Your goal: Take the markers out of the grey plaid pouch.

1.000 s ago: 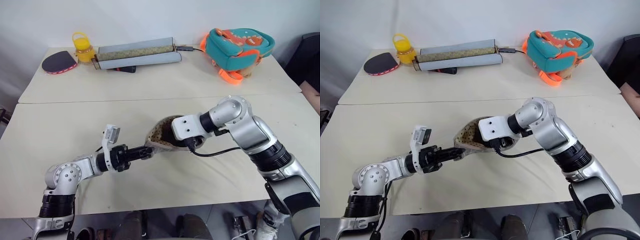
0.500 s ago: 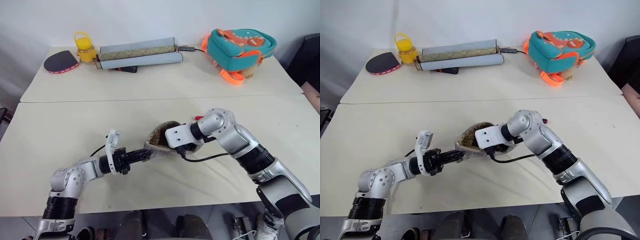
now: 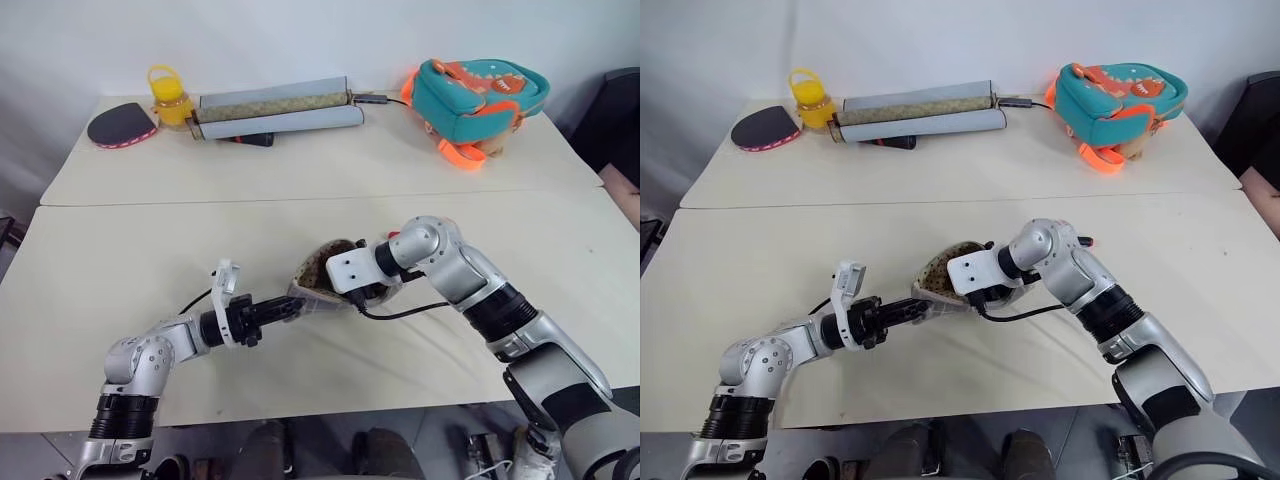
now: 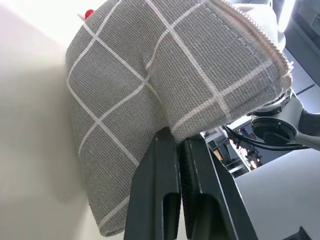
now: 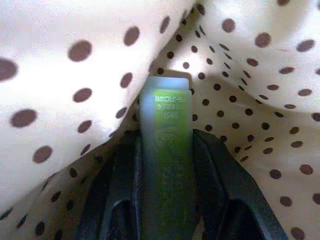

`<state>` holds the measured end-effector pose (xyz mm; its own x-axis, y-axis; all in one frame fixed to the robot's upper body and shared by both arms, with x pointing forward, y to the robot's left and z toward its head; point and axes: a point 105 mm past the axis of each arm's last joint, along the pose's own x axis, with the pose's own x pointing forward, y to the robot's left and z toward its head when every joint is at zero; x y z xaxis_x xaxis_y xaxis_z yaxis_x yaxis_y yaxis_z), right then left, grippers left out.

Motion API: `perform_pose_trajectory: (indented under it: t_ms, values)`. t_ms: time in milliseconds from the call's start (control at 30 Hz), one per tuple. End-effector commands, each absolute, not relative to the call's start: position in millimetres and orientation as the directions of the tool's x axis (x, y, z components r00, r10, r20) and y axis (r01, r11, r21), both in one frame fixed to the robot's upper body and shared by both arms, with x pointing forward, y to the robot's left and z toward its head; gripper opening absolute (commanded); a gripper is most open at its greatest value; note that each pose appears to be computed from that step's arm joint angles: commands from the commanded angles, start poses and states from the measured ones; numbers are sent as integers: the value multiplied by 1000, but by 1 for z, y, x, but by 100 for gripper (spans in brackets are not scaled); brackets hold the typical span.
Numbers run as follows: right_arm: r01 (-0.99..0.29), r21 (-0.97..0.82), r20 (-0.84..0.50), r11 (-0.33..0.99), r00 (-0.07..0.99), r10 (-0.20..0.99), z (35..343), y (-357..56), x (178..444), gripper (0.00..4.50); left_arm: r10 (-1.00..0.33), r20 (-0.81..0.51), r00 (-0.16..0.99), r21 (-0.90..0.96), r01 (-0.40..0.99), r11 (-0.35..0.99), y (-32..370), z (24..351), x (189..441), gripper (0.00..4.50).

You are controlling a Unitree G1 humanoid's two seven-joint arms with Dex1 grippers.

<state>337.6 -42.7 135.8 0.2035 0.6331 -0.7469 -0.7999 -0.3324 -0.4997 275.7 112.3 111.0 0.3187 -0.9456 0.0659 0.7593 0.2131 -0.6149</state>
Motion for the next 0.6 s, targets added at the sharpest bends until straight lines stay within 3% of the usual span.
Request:
perform_pose_trajectory:
  t_ms: [33,300,600]
  values:
    - [-781,-555,-682,-286,231,694,168,-46,332,105,-945,89,315,-583,786,207,111,120,274,0]
    - [-784,-600,-563,-163,268,782,207,-52,328,105,-949,74,305,-558,802,214,110,119,274,0]
    - [-836,-529,-557,-145,213,803,207,-68,317,105,-904,98,416,-457,826,331,124,134,297,0]
